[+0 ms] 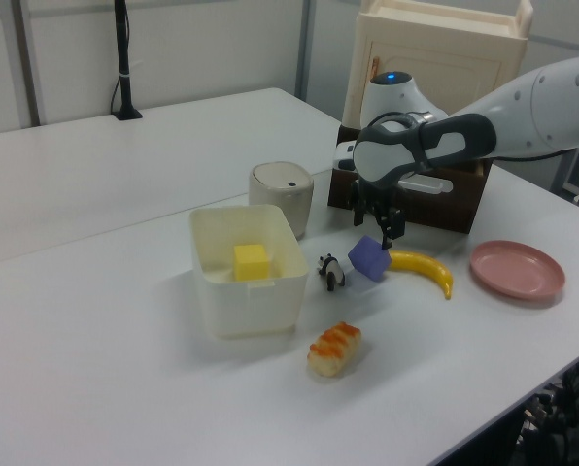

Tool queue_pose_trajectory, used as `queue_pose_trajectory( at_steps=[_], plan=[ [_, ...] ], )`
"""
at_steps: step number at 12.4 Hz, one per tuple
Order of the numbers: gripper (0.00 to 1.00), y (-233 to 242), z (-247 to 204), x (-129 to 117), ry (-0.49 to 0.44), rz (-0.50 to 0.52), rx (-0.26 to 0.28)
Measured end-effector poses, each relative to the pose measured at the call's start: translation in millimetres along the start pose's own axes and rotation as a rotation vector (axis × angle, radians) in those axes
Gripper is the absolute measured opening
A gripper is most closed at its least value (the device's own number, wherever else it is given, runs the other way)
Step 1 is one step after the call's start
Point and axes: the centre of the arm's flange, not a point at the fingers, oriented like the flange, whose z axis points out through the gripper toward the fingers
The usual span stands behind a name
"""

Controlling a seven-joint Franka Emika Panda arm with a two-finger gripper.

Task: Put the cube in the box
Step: 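Lower the gripper over the purple cube and close on it, then lift the purple cube up off the table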

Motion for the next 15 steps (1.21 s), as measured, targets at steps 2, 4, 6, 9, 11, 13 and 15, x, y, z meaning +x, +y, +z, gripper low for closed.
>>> queue_pose_trajectory(
  at_steps=[2, 4, 6, 9, 11, 13, 15],
  plan=[
    [1.0, 1, 10, 8, -0.011, -0.023, 0.015],
    [1.0, 1, 17, 10, -0.017, -0.031, 0.025],
    [0.93, 1, 21, 11, -0.02, -0.034, 0.031],
    [0.58, 1, 22, 11, -0.03, -0.042, 0.033],
    [0.56, 1, 22, 10, -0.039, -0.048, 0.032],
    [0.56, 1, 22, 10, -0.039, -0.049, 0.031],
    [0.56, 1, 22, 10, -0.039, -0.049, 0.031]
  ],
)
